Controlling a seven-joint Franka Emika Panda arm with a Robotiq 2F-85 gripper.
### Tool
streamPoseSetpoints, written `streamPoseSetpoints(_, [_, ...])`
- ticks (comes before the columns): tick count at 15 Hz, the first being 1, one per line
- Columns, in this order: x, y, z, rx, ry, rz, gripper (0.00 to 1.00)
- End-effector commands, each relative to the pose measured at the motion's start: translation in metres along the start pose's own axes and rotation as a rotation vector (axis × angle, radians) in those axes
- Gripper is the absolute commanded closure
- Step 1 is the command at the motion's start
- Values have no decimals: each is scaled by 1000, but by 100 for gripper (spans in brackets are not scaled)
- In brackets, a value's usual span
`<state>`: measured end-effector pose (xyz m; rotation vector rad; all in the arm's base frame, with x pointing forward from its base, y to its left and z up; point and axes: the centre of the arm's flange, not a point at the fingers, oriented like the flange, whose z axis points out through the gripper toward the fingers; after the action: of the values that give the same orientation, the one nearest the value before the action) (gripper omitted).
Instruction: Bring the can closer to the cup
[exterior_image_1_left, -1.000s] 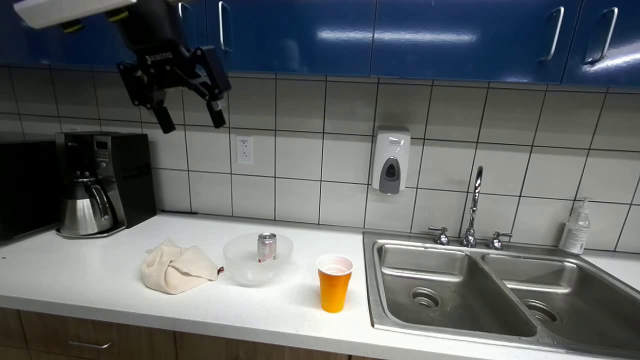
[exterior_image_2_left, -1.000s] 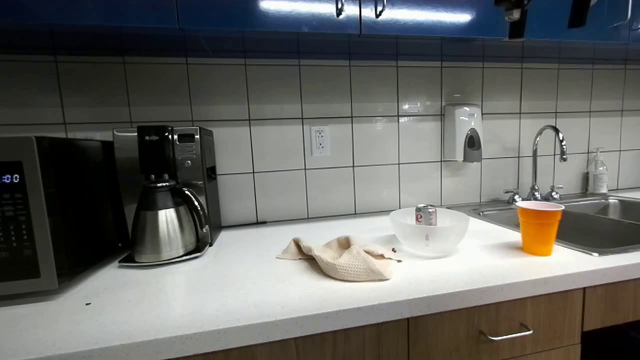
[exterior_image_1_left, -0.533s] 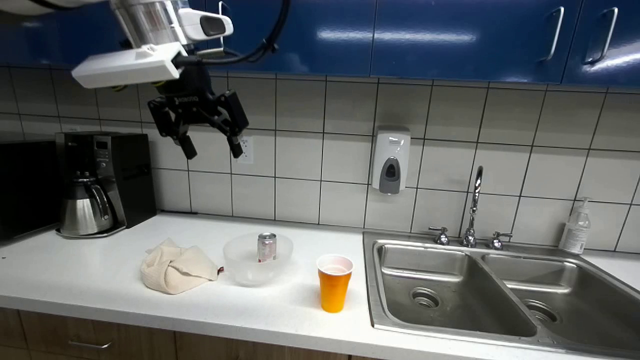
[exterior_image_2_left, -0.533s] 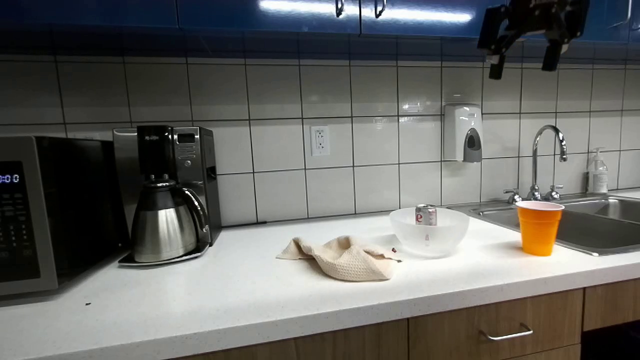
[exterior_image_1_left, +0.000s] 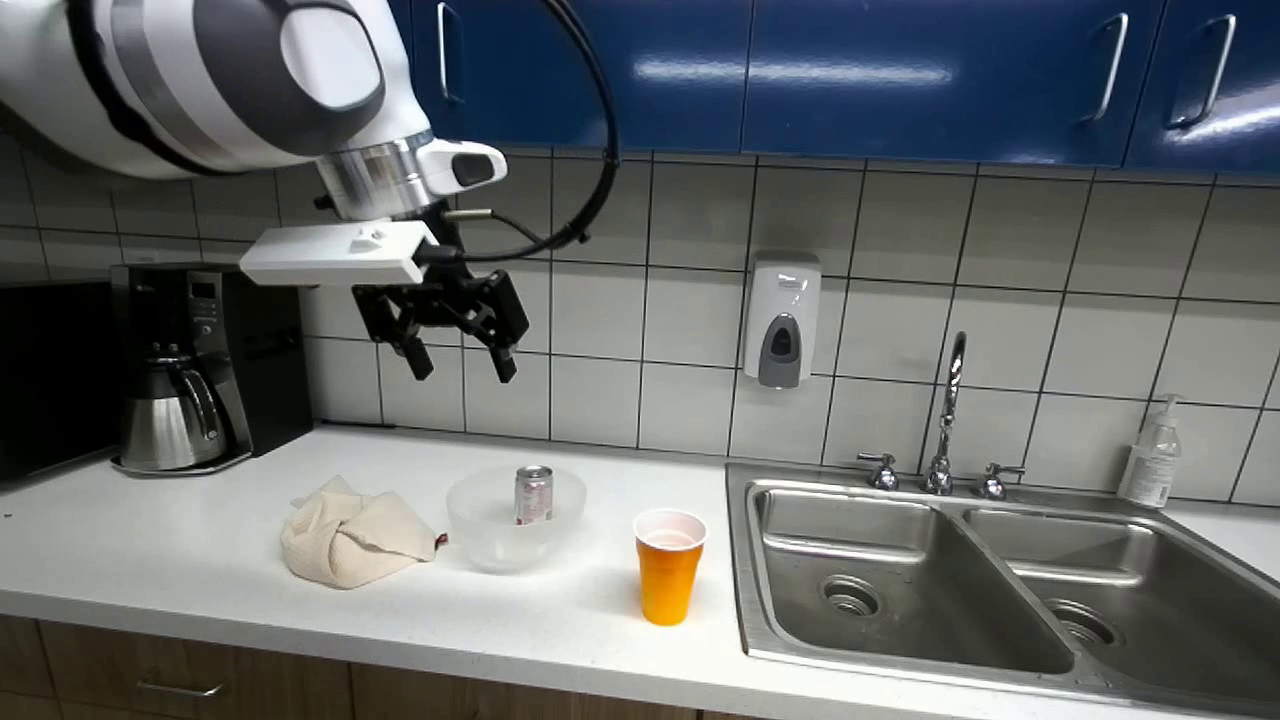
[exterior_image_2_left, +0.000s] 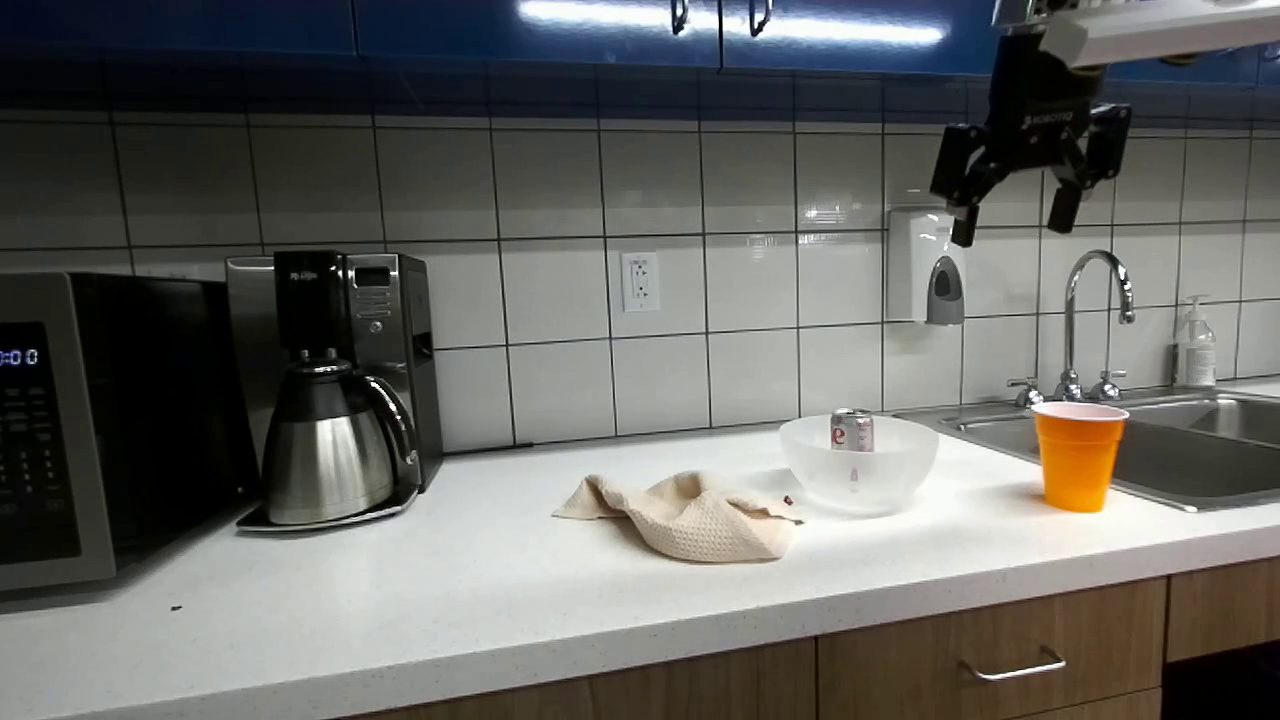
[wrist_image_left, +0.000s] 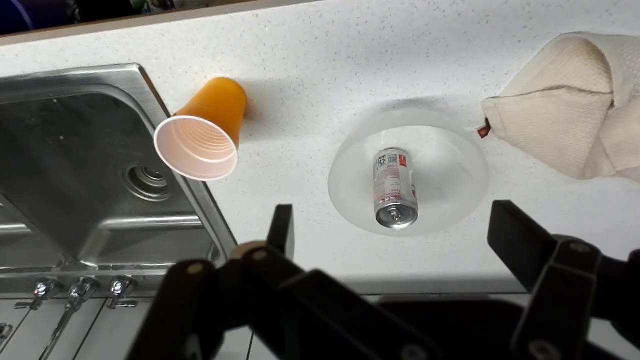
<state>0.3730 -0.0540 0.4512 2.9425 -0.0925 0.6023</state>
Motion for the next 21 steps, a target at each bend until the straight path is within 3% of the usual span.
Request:
streamPoseSetpoints(1, [20, 4, 40, -34, 20, 26, 0])
streamPoseSetpoints(11, [64, 20, 127, -56, 11, 49, 0])
streamPoseSetpoints(21, [102, -17, 188, -93, -24, 53, 0])
